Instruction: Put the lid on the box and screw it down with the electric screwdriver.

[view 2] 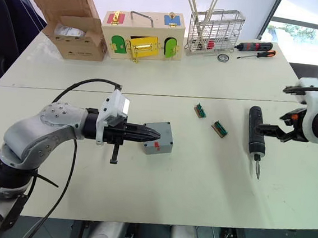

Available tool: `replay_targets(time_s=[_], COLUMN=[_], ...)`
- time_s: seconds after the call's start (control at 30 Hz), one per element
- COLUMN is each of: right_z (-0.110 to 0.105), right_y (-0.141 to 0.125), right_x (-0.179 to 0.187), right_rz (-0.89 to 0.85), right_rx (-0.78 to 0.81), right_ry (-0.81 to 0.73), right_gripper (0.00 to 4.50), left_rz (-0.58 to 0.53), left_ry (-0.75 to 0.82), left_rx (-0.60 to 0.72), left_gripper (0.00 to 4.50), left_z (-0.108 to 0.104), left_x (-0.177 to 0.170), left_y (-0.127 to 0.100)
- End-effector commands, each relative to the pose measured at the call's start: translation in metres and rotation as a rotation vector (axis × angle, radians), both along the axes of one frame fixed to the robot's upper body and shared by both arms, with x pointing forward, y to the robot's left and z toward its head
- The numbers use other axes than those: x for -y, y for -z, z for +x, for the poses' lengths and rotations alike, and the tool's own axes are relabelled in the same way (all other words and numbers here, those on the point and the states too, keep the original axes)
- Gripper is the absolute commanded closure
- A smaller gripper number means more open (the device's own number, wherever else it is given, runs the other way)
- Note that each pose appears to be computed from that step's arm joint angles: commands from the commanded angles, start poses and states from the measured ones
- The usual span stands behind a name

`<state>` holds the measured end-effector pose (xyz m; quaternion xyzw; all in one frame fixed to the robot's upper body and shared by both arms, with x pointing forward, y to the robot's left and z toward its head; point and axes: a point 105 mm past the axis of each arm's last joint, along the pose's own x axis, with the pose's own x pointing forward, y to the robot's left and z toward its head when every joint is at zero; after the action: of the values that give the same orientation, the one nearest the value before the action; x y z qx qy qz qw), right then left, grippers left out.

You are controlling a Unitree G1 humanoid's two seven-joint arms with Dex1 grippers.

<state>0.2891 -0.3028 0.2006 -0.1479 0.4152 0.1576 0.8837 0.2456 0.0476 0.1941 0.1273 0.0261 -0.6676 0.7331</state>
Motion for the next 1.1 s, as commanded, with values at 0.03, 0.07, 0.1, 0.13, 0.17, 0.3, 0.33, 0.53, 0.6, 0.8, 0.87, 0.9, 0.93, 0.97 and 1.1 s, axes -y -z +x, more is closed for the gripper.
replay_targets(time_s=[0.03,0.07,0.1,0.13,0.17,0.3,0.33,0.53,0.6,0.8,0.87,0.9,0.93,0.97,1.1], right_z=[-0.005,-0.004,-0.001,0.002,0.005,0.020,0.023,0.032,0.033,0.032,0.028,0.025,0.023,0.021,0.012], right_y=[0.016,0.022,0.027,0.030,0.032,0.036,0.037,0.052,0.060,0.079,0.084,0.087,0.088,0.090,0.096], right_x=[0.013,0.016,0.020,0.022,0.023,0.023,0.022,0.022,0.020,0.023,0.024,0.025,0.026,0.028,0.033], right_rz=[0.104,0.138,0.173,0.194,0.214,0.246,0.248,0.197,0.181,0.051,0.032,0.016,0.006,-0.005,-0.021], right_rx=[-0.131,-0.161,-0.180,-0.191,-0.200,-0.215,-0.221,-0.291,-0.333,-0.423,-0.458,-0.479,-0.492,-0.506,-0.547], right_ry=[0.106,0.147,0.186,0.209,0.228,0.264,0.265,0.251,0.235,0.139,0.110,0.093,0.081,0.069,0.061], right_gripper=[0.03,0.03,0.03,0.03,0.03,0.03,0.03,0.03,0.03,1.43,2.10,2.45,2.69,2.72,2.72], left_rz=[0.027,0.041,0.054,0.069,0.082,0.089,0.088,0.089,0.083,0.080,0.087,0.090,0.092,0.093,0.091], left_ry=[0.034,0.034,0.027,0.015,0.004,-0.037,-0.044,-0.083,-0.102,-0.151,-0.167,-0.175,-0.180,-0.184,-0.191], left_rx=[0.041,0.039,0.035,0.032,0.028,0.010,0.006,0.005,0.011,0.009,0.011,0.012,0.013,0.013,0.010], left_gripper=[4.50,4.50,4.50,4.50,4.50,4.50,4.50,4.50,4.50,4.50,4.50,4.50,4.50,4.50,4.50], left_z=[-0.012,-0.013,-0.013,-0.013,-0.012,-0.011,-0.011,-0.011,-0.010,-0.011,-0.010,-0.009,-0.009,-0.009,-0.009], left_x=[0.000,-0.001,-0.002,-0.003,-0.004,-0.009,-0.011,-0.013,-0.013,-0.016,-0.018,-0.018,-0.019,-0.020,-0.021], left_y=[0.000,0.003,0.006,0.010,0.014,0.020,0.021,0.024,0.024,0.026,0.027,0.028,0.028,0.028,0.028])
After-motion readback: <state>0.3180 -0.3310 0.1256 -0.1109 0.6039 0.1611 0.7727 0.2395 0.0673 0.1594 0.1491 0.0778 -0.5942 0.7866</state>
